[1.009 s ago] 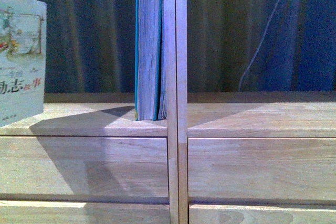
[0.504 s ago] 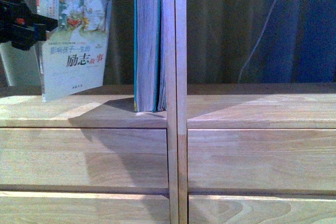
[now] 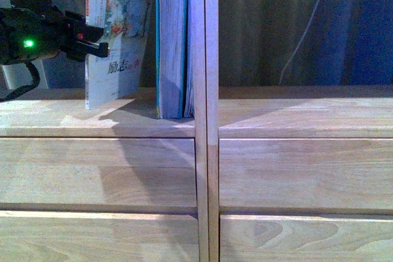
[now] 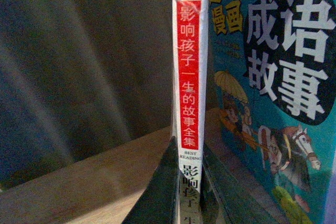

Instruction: Organize books on shelf

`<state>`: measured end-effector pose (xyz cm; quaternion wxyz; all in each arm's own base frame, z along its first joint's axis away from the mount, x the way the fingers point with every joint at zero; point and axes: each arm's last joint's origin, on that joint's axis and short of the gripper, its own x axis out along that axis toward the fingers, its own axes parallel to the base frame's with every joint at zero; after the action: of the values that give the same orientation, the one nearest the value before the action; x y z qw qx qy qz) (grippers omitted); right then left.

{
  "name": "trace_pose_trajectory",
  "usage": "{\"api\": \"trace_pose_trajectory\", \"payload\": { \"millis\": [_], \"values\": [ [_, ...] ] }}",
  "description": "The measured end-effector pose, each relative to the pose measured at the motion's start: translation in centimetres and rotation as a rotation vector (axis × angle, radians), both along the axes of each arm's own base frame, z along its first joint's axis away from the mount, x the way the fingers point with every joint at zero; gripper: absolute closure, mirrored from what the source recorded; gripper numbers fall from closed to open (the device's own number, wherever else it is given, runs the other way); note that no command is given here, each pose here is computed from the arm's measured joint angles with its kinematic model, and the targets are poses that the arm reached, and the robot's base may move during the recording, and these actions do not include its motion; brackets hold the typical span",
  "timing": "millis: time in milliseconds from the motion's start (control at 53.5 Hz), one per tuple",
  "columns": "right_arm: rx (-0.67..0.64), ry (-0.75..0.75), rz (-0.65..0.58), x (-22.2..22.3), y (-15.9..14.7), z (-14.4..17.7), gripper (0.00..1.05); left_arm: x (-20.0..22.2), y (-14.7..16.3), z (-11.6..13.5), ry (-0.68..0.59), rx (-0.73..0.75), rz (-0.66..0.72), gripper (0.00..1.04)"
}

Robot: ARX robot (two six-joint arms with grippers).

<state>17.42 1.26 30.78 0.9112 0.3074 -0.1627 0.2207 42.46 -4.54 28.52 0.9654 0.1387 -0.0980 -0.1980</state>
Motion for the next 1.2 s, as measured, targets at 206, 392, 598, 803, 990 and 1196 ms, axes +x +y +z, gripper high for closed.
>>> {"api": "trace_pose_trajectory", "payload": {
  "millis": [206,392,598,803,990,1196],
  "values": [
    [-0.002,-0.008,0.037,0.0,0.7,0.3,0.07,0.7,-2.0,-0.4,-0.014,-0.014,-0.025,0.98],
    [-0.001,-0.019,0.042,-0.2,0.8,0.7,0.07,1.3,-2.4,-1.7,0.001,-0.020,-0.013,0.98],
    [-0.001,-0.046,0.067,-0.7,1.2,1.2,0.07,1.1,-2.5,-2.3,-0.001,-0.037,-0.001,0.98],
    [-0.001,-0.048,0.066,-0.8,1.3,1.4,0.07,1.1,-2.6,-2.3,0.005,-0.046,0.003,0.83],
    [0.003,-0.050,0.069,-0.8,1.5,1.4,0.07,1.1,-2.6,-2.4,0.007,-0.058,0.005,0.55],
    [0.008,-0.053,0.076,-0.9,1.7,1.5,0.07,0.9,-2.6,-2.7,0.021,-0.064,0.003,0.23]
  ]
}}
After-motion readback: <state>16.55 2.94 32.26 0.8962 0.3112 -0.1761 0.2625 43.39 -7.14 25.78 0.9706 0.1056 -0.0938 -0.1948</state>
